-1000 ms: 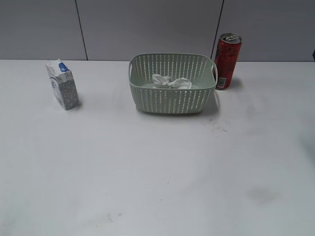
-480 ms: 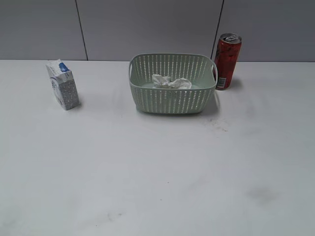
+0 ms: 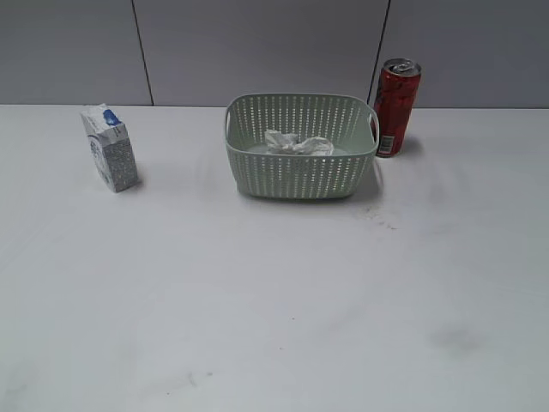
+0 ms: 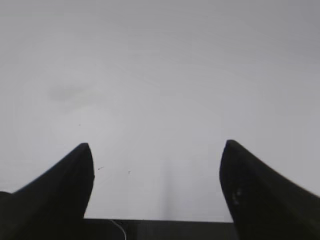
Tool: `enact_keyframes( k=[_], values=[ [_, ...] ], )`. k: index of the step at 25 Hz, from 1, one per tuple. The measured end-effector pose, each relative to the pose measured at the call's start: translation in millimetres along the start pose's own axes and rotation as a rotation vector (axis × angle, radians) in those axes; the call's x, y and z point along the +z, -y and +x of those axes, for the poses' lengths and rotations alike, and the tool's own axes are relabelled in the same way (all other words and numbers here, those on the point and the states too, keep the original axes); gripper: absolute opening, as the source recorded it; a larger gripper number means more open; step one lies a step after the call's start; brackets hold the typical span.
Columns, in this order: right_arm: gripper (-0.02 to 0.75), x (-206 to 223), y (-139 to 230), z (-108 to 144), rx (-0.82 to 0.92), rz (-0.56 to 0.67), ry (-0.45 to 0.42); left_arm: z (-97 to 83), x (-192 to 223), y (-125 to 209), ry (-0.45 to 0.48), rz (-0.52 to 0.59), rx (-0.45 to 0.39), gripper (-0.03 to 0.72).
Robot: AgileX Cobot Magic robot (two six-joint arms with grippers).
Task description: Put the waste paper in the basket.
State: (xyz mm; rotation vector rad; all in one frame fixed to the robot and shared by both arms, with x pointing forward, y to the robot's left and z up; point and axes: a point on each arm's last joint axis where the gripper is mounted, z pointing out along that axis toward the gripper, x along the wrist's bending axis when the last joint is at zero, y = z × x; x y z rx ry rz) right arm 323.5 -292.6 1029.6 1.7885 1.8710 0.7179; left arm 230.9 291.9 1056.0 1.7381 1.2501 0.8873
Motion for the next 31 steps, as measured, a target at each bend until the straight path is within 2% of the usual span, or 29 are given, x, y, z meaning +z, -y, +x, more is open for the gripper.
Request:
enact_keyframes(
  k=[14,31],
  values=[
    [0.591,-58.4,51.2,3.9,-0.041,-0.423,0.003,0.0,0.0,0.0,0.0,0.0,0.0,0.542],
    [0.591,-60.3,51.3,11.8,0.0,-0.449,-0.095,0.1,0.0,0.0,-0.001,0.0,0.001,0.54]
  ],
)
